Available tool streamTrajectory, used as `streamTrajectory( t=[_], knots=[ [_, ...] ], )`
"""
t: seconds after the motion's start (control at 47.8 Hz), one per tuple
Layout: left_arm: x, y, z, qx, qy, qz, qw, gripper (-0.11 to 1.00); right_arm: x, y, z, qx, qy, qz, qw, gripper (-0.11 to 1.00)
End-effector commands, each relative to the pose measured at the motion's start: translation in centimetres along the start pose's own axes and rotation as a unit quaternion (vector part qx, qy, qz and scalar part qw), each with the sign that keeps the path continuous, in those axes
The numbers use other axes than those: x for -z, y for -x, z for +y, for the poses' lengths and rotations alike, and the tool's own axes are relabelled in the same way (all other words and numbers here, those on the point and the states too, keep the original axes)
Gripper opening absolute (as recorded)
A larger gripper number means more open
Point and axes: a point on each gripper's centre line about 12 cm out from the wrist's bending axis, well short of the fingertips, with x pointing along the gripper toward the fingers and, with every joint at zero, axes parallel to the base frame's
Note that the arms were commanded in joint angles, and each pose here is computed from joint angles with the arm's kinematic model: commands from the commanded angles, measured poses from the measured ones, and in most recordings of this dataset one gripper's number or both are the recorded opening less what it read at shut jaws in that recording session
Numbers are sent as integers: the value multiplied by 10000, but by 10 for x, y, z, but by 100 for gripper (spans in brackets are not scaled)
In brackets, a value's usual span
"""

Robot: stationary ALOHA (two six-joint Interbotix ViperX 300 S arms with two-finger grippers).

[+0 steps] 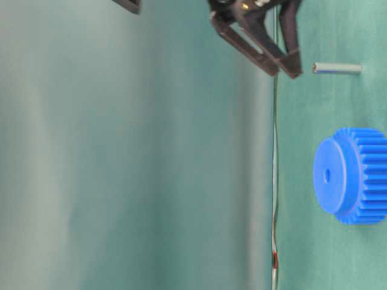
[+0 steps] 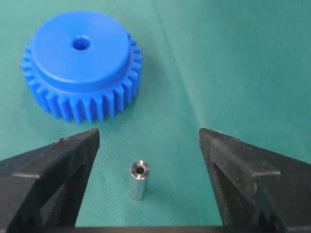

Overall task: Insert the shaft into the center hole of the gear.
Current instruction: 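Move the right gripper open over the silver shaft and lower it, then close the right gripper on the silver shaft and lift it upright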

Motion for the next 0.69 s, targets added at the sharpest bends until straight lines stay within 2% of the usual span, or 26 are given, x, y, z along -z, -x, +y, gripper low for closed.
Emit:
streamTrajectory(
  t=[0.0, 0.272, 0.461, 0.586, 0.67],
  knots=[
    [-9, -2, 0, 10, -15, -100, 9999, 0, -3, -7, -2, 61, -74, -117, 9999, 88],
    [-8, -2, 0, 10, -8, -69, 10000, 0, 14, -14, -4, 140, -196, 100, 9997, 83],
    [-8, -2, 0, 10, -8, -61, 10000, 0, 15, -14, -3, 129, -187, 109, 9997, 74],
    [-8, -2, 0, 8, 0, -54, 10000, 0, 17, -14, 0, 90, -167, 151, 9997, 58],
    [-7, -2, 0, 8, 0, -46, 10000, 0, 18, -13, 3, 43, -143, 156, 9998, 36]
  ],
)
